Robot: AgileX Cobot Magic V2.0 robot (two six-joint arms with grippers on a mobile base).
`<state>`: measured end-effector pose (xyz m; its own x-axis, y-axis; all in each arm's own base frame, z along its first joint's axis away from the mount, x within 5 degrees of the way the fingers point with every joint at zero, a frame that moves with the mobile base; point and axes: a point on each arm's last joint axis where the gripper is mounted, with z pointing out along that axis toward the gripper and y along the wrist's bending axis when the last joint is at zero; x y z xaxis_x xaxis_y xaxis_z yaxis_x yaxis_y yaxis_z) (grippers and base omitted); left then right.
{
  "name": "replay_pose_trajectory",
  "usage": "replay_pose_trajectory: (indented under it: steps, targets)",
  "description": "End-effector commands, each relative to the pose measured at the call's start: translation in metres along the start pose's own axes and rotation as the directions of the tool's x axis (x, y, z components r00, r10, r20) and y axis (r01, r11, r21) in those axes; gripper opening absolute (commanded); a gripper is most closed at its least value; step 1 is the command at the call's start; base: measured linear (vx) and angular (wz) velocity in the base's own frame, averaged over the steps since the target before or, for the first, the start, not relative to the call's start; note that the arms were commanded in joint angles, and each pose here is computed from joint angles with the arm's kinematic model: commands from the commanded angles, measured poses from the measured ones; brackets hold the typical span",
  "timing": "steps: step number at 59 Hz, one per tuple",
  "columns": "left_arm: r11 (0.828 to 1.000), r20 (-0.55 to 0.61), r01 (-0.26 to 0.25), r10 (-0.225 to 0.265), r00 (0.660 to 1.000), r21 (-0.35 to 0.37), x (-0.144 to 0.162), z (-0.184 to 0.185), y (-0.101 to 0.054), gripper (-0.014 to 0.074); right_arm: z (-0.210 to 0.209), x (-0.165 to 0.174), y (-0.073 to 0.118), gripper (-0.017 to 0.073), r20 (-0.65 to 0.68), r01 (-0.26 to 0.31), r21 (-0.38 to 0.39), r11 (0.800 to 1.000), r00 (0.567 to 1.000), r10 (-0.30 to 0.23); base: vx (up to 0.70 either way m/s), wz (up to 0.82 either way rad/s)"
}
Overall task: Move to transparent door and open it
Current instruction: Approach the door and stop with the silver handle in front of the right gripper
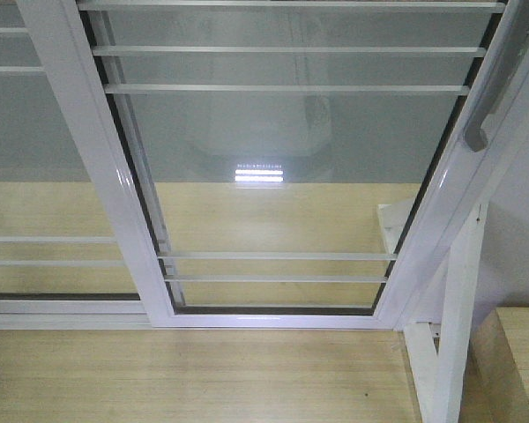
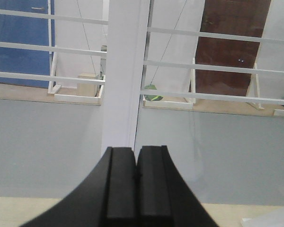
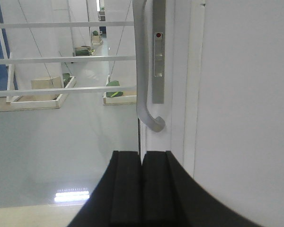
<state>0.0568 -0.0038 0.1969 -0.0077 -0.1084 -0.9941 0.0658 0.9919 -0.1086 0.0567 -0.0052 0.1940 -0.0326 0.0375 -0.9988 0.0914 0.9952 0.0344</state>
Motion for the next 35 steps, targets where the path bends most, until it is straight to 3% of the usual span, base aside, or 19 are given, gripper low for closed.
replay_pose_trajectory:
  steps: [1,5,10,32,35]
  targets:
    - [1.0,0.064,0.011,-0.012,0.998,0.01,-0.0023,0.0001,-0.0003,0.0003,-0.0008,-0.0066,0.0001,-0.0009,0.085,0.005,0.0,1.0,0.996,-0.005,0.0,0.0]
    - [1.0,0.064,0.011,-0.012,0.998,0.01,-0.0023,0.0001,-0.0003,0.0003,-0.0008,-0.0066,0.0001,-0.0009,0.085,0.008,0.001,1.0,0.996,-0.008,0.0,0.0]
    - [1.0,0.064,0.011,-0.012,0.998,0.01,-0.0023,0.0001,-0.0003,0.0003,-0.0008,-0.0069,0.0001,-0.0009,0.089,0.059,0.006,0.998,0.994,-0.06,0.0,0.0]
    - [1.0,0.067,0.002,-0.003,0.998,0.01,-0.0025,0.0001,-0.0003,0.0003,-0.0009,-0.0085,0.0002,-0.0009,0.106,0.062,0.005,0.998,0.992,-0.062,0.0,0.0]
    - [1.0,0.071,0.004,-0.004,0.997,0.01,-0.0028,0.0001,-0.0004,0.0003,-0.0011,-0.01,0.0003,-0.0009,0.122,0.044,0.003,0.999,0.992,-0.044,0.0,0.0]
